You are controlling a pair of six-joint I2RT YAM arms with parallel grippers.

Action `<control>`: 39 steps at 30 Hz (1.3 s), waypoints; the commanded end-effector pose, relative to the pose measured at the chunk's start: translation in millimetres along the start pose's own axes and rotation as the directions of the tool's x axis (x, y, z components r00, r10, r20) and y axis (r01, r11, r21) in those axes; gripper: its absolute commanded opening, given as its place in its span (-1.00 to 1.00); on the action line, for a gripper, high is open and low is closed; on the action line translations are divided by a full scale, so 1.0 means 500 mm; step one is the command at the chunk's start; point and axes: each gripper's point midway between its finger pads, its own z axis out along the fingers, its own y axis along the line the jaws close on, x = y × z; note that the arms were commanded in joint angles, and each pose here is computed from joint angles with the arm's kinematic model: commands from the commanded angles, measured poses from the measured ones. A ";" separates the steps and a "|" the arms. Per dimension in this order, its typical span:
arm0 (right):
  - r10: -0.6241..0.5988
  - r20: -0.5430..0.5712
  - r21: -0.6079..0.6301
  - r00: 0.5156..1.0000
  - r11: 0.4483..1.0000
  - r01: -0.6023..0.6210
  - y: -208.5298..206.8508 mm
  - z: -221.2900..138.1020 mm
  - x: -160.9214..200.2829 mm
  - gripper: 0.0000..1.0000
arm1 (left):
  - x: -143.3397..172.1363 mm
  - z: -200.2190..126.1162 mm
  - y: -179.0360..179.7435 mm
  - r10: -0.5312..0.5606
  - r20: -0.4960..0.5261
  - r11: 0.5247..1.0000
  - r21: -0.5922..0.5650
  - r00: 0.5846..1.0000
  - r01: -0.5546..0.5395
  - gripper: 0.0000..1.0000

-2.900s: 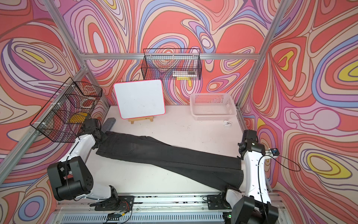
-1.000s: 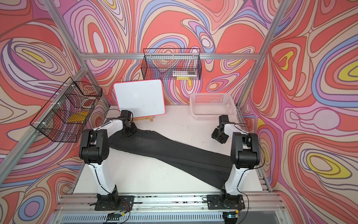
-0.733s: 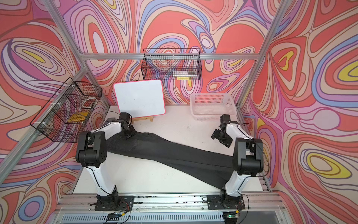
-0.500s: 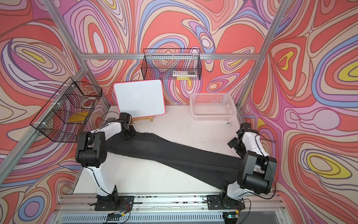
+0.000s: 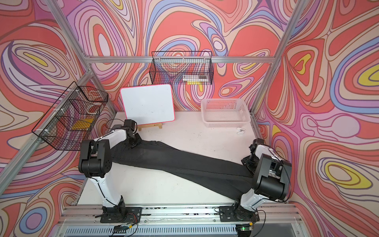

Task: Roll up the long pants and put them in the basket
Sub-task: Fold the long pant at the center of the board.

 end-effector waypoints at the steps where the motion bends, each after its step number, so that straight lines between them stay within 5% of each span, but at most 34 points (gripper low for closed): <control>1: 0.061 -0.032 -0.022 0.998 0.998 -0.061 0.012 0.068 0.014 -0.23 | 0.038 0.003 0.058 -0.004 -0.065 0.997 -0.083 0.998 -0.001 -0.42; 6: 0.018 0.063 -0.108 0.998 0.994 -0.011 0.094 0.043 -0.076 -1.00 | 0.066 0.002 0.054 -0.030 -0.104 0.998 -0.055 0.994 0.024 -0.51; 15: -0.186 0.212 -0.156 0.960 0.963 0.221 0.259 -0.018 -0.229 -1.00 | 0.128 -0.033 0.039 -0.022 -0.137 0.999 -0.049 0.990 0.015 -0.54; 16: -0.217 0.222 -0.165 0.950 0.952 0.256 0.281 -0.030 -0.236 -0.90 | 0.135 -0.035 0.041 -0.032 -0.140 0.999 -0.048 0.990 0.026 -0.54; 18: -0.293 0.236 -0.167 0.927 0.927 0.335 0.315 -0.055 -0.224 0.02 | 0.146 -0.037 0.051 -0.048 -0.146 0.997 -0.059 0.988 0.040 -0.54; 21: -0.341 0.273 -0.177 0.899 0.901 0.396 0.315 -0.100 -0.181 0.54 | 0.146 -0.038 0.058 -0.047 -0.140 0.997 -0.075 0.989 0.036 -0.53; 25: -0.395 0.248 -0.166 0.885 0.882 0.440 0.276 -0.152 -0.115 0.60 | 0.139 -0.042 0.049 -0.046 -0.135 0.997 -0.061 0.990 0.039 -0.53; 32: -0.283 0.136 -0.149 0.950 0.942 0.301 0.151 -0.156 -0.009 0.63 | 0.128 -0.043 0.034 -0.030 -0.136 0.999 -0.038 0.990 0.026 -0.52; 39: -0.179 0.166 -0.224 0.970 0.951 0.214 0.215 -0.103 0.010 0.63 | 0.136 -0.028 0.034 -0.004 -0.153 1.000 -0.025 0.988 0.000 -0.52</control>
